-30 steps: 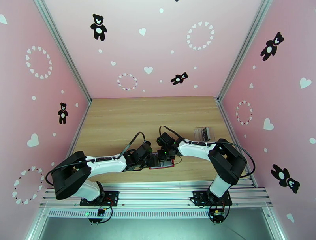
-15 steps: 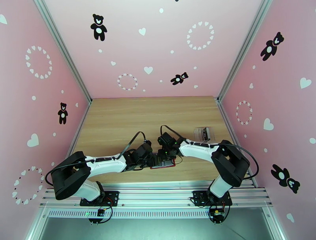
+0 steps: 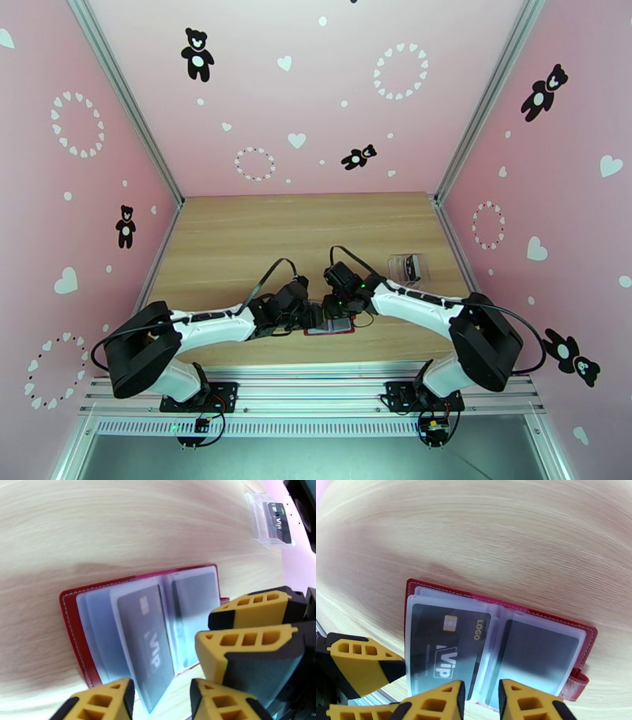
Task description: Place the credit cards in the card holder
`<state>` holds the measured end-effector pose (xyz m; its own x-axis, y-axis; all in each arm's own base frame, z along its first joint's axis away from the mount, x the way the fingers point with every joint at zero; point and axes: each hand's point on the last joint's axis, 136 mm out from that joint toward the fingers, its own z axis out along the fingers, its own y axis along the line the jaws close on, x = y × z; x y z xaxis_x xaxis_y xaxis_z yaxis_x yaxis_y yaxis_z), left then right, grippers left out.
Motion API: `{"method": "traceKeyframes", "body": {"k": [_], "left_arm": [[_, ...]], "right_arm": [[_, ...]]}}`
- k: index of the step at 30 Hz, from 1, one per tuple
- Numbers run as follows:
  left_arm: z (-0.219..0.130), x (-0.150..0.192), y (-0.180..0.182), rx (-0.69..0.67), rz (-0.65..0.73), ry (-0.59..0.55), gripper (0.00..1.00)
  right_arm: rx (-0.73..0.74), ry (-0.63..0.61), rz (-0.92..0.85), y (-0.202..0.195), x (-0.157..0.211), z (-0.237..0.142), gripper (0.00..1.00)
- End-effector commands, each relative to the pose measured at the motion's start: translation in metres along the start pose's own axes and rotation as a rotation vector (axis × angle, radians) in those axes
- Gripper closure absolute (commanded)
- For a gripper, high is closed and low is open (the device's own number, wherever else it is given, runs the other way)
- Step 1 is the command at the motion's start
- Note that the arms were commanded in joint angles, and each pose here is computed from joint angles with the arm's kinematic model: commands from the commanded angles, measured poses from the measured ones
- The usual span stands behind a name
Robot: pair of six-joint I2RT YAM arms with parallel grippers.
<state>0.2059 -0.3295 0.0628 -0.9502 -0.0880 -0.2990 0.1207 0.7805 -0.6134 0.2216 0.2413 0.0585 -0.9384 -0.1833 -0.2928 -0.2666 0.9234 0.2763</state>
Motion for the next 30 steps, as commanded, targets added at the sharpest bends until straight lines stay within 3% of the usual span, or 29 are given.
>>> {"method": "traceKeyframes", "body": {"k": [1, 10, 22, 30], "left_arm": [[0.006, -0.004, -0.022, 0.057, 0.034, 0.011, 0.57], [0.024, -0.013, -0.063, 0.13, 0.069, 0.048, 0.57], [0.068, 0.014, -0.102, 0.158, 0.135, 0.151, 0.58], [0.044, 0.005, -0.098, 0.117, 0.166, 0.087, 0.58]], "right_arm": [[0.045, -0.016, 0.016, -0.021, 0.004, -0.015, 0.69], [0.112, -0.062, 0.109, -0.07, 0.01, -0.039, 0.68], [0.193, -0.126, 0.213, -0.118, 0.023, -0.065, 0.66], [0.172, -0.134, 0.226, -0.121, 0.023, -0.067, 0.64]]}}
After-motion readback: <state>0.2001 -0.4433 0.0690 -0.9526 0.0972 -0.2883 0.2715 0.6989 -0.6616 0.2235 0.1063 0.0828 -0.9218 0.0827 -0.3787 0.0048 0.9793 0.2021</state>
